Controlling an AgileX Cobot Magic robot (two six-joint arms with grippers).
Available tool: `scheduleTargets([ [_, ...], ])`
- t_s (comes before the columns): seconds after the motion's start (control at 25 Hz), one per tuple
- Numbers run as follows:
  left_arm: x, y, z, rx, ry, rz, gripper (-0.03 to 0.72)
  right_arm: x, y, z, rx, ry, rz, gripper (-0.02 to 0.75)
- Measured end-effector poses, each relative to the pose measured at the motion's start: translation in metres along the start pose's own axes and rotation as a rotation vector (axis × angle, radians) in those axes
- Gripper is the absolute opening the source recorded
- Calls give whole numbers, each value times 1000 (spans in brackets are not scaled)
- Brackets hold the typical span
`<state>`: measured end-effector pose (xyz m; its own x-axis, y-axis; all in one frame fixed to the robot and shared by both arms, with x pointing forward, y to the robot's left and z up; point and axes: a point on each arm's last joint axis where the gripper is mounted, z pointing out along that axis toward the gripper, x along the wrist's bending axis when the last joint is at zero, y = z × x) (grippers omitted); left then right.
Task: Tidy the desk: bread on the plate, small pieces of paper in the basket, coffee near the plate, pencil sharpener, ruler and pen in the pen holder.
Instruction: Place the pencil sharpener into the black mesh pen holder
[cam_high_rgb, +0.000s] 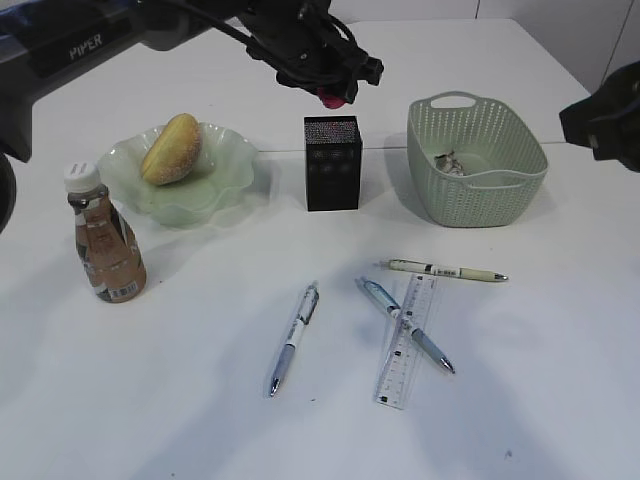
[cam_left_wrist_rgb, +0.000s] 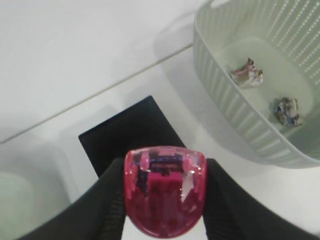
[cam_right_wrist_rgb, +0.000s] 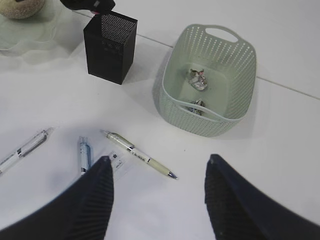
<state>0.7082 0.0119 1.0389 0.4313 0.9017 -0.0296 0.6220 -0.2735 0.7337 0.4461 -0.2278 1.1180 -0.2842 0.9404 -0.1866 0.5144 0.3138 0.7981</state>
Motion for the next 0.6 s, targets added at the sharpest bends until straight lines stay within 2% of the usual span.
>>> scheduleTargets([
  [0.32, 24, 5, 1, -30, 32, -24, 304, 0, 0, 0, -2, 0, 0, 459],
  [0.44, 30, 7, 1, -47, -1, -80, 304, 0, 0, 0, -4, 1, 0, 459],
  [0.6, 27, 8, 1, -58, -63, -109, 304, 0, 0, 0, -4, 1, 0, 459],
])
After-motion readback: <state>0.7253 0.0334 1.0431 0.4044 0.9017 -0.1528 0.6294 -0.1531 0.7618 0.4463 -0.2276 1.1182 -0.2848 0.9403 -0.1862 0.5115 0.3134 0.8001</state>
